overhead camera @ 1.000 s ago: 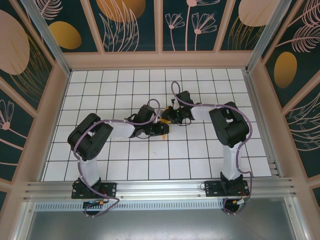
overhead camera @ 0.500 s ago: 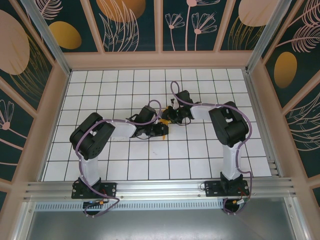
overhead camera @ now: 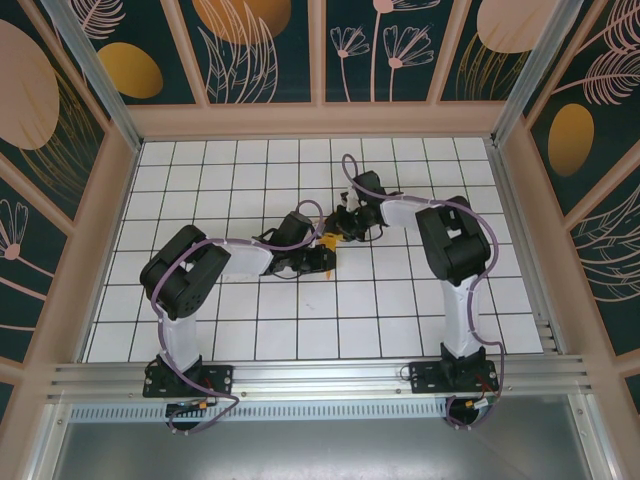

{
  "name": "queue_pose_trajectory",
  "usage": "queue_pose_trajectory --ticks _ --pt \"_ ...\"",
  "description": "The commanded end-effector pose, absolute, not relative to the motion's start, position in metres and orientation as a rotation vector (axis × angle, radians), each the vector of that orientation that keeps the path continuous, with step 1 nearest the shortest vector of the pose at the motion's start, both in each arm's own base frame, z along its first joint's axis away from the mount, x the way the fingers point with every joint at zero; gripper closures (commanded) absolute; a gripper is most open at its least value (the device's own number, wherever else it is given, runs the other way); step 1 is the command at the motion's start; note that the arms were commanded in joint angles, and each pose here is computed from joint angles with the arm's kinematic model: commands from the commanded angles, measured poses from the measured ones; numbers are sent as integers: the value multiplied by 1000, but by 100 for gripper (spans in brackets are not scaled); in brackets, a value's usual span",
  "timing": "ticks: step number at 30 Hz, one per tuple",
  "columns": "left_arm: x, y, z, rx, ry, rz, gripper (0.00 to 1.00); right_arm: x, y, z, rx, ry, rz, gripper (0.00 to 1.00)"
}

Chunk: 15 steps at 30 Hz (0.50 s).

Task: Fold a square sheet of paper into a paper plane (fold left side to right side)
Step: Fold the wing for the fifth time at the center of the table.

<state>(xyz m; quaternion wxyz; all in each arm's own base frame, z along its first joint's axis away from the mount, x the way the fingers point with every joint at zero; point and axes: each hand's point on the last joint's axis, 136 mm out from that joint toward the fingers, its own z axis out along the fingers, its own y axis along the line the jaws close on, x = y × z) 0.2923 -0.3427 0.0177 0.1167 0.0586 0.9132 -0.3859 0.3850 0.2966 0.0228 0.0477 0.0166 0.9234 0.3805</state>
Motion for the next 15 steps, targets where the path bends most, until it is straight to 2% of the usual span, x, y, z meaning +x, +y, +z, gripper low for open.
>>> queue_pose_trajectory --ticks 1,7,15 --pt "249 -310 -47 133 2947 -904 78 443 255 1 105 2723 924 73" --pt "248 -310 -49 130 2952 -899 78 466 252 6 99 2694 935 73" --pt "247 -309 -45 140 2942 -908 78 466 254 6 98 2691 961 73"
